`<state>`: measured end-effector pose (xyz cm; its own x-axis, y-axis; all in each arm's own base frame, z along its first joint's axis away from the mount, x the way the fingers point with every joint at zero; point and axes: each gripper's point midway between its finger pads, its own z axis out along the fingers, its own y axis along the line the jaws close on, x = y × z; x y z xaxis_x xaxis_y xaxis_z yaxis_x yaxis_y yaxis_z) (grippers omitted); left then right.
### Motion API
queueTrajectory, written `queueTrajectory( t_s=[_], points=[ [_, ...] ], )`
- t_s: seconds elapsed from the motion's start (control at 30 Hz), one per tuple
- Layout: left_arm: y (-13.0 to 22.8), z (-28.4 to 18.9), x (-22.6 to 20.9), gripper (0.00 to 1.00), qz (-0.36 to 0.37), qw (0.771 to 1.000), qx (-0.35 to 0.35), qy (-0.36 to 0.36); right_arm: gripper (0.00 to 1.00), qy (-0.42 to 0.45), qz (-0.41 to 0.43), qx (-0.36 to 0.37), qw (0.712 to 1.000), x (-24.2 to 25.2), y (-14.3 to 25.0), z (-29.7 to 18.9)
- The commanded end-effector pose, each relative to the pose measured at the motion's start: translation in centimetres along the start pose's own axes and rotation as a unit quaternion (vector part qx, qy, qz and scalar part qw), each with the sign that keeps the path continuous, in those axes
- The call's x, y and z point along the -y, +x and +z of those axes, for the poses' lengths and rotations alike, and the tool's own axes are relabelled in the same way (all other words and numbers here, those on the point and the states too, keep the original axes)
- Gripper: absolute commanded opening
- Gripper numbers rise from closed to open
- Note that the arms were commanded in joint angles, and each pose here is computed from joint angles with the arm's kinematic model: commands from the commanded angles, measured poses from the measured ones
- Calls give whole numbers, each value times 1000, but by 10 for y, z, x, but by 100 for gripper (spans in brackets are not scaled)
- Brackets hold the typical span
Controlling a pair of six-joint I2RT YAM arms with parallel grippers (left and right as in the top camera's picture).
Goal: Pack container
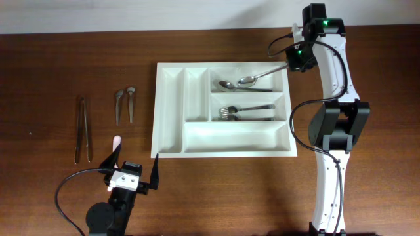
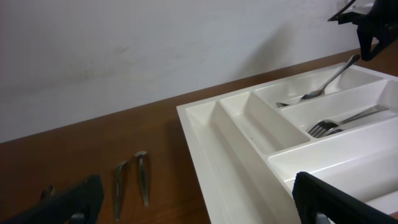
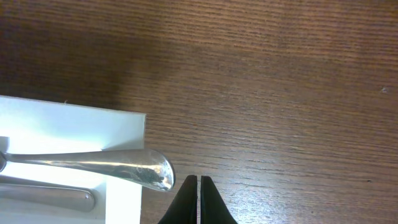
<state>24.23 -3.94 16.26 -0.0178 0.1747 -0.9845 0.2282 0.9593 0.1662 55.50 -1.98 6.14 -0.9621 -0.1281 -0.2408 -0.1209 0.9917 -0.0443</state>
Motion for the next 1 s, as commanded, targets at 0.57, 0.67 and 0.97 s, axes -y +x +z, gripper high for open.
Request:
queueTrajectory(
  t_s=[0.57,0.67,0.97],
  points=[
    [1,0,1,99,-2,1000,0,2,4,-35,-10,26,999,-13,-12,2],
    [1,0,1,99,-2,1000,0,2,4,-36,-12,24,999,-16,-12,2],
    [1,0,1,99,-2,1000,0,2,4,-58,-58,18,996,-41,-9,2]
  ],
)
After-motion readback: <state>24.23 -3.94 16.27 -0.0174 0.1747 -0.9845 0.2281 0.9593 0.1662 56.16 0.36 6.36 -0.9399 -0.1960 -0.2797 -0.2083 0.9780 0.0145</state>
